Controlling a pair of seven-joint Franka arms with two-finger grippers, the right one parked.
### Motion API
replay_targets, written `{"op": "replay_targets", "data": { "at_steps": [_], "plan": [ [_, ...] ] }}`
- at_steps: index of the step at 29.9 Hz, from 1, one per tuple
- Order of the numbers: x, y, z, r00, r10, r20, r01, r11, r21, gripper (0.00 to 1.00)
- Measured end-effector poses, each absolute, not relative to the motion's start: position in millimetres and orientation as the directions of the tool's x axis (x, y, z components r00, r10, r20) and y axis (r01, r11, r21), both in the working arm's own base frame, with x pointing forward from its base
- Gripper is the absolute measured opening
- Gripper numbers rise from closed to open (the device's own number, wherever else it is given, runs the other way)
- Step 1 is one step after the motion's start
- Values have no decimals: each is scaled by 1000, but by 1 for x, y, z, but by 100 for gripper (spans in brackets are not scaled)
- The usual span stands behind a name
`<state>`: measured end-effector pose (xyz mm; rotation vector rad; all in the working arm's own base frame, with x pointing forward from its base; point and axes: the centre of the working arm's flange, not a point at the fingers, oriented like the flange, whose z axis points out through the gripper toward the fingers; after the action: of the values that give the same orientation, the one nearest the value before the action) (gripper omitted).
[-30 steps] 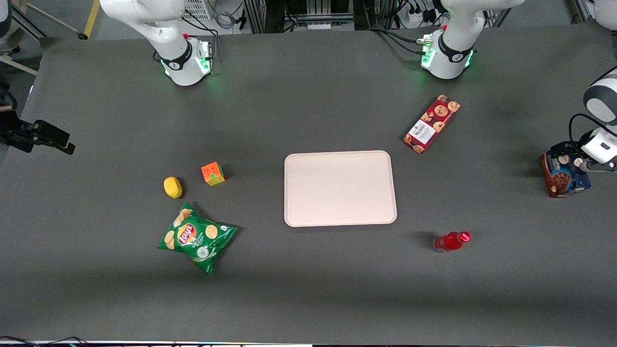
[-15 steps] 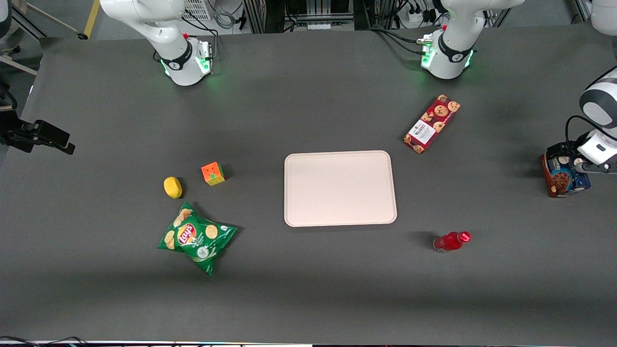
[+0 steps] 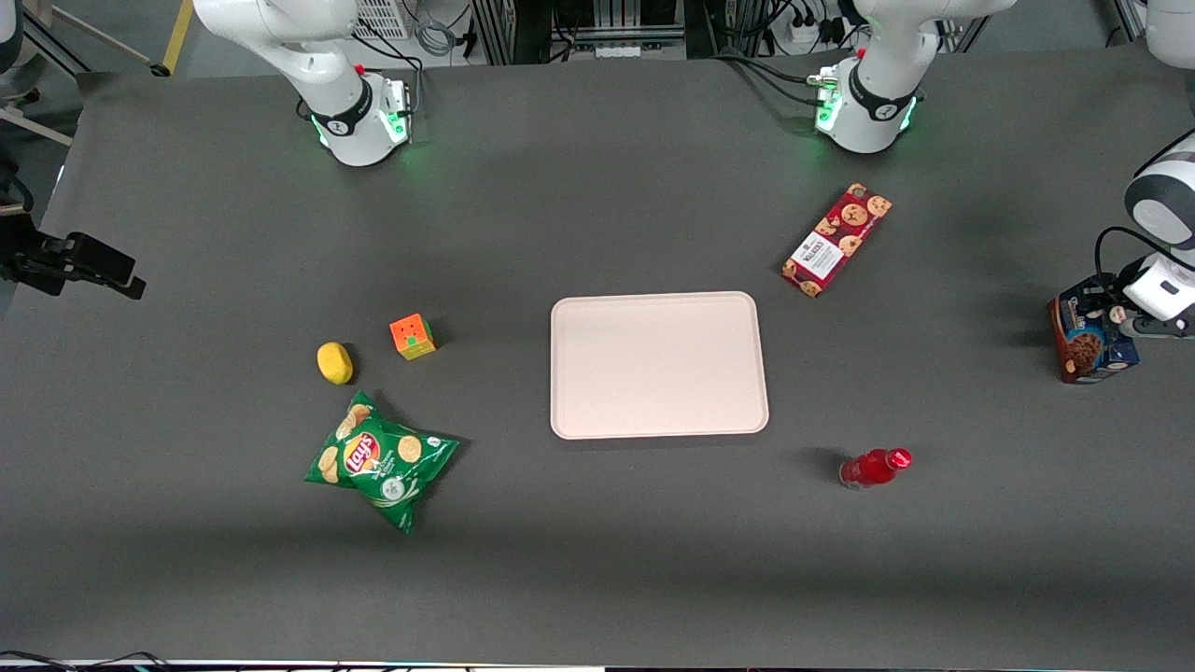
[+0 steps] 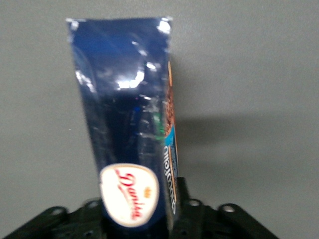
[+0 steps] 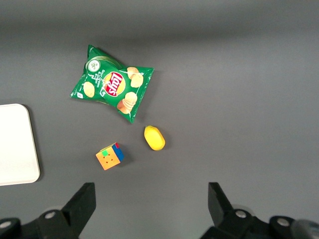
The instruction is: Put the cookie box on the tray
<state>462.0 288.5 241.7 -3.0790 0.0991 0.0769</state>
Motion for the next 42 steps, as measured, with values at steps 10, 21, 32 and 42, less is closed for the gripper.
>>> {"op": "replay_targets", "data": {
  "at_steps": [10,21,32,42],
  "plan": [
    [496,289,287,990,-103,-97,-101,-995,15,24],
    [521,296,395,979,-163,-125,-158,-986,53,24],
    [513,304,524,971,-177,-163,-176,-984,17,24],
    [513,290,542,962,-180,-206,-172,-984,54,24]
  ]
}}
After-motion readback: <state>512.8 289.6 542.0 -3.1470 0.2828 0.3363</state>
